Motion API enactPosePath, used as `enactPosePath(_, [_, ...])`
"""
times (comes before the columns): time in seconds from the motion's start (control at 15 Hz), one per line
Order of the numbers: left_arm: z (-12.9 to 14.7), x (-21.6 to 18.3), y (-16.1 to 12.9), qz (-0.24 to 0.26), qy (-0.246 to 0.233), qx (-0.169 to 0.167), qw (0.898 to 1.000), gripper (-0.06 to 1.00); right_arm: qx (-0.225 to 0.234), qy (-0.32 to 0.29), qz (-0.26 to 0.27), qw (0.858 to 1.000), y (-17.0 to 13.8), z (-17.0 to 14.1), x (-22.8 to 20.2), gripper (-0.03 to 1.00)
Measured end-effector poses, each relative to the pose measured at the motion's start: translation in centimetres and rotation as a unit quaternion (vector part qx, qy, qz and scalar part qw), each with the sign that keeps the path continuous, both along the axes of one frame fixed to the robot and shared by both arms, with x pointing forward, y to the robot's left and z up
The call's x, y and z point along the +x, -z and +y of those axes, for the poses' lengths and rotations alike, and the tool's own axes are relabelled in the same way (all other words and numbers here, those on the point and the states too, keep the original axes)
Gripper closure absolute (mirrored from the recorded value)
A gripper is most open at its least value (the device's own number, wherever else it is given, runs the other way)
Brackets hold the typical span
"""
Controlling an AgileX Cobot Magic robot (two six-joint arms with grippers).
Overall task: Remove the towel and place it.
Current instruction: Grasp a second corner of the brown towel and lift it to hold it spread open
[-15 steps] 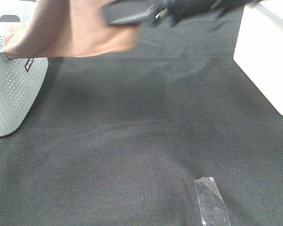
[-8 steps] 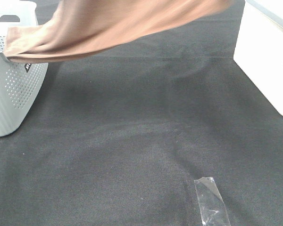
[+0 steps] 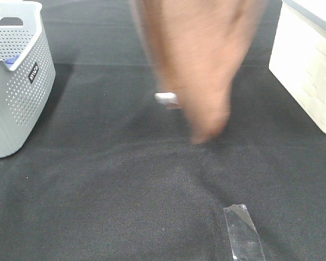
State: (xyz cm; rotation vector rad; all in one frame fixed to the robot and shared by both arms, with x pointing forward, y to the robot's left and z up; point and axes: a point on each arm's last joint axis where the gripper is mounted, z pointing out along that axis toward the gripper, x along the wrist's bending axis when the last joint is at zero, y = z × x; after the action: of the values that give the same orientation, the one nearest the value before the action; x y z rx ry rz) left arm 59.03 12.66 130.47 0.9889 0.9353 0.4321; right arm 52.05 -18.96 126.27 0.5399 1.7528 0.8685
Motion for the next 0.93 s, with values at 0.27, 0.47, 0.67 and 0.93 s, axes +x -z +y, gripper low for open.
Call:
enactPosePath(0.27, [-0.1,1.5,0.8,-0.015,-0.03,-0.02,0.999,0.94,-0.02,-0.003,-0.055,0.998,-0.1,0.9,2.3,0.96])
enactPosePath(0.47, [-0.2,3.1,1.8,-0.009,-0.048,-0.07,0.996,0.94,-0.011,-0.025,-0.128,0.991,0.1,2.2,4.3,0.96])
enactPosePath(0.67, [0.3,3.8,1.9,-0.032,-0.077,-0.113,0.99,0.94,-0.003,-0.04,-0.154,0.987,1.1,3.4,6.4,0.96])
enactPosePath(0.93, [1.0,5.3,2.7,-0.087,-0.144,-0.163,0.972,0.94,0.015,-0.042,-0.171,0.984,1.1,5.0,10.0,0.96])
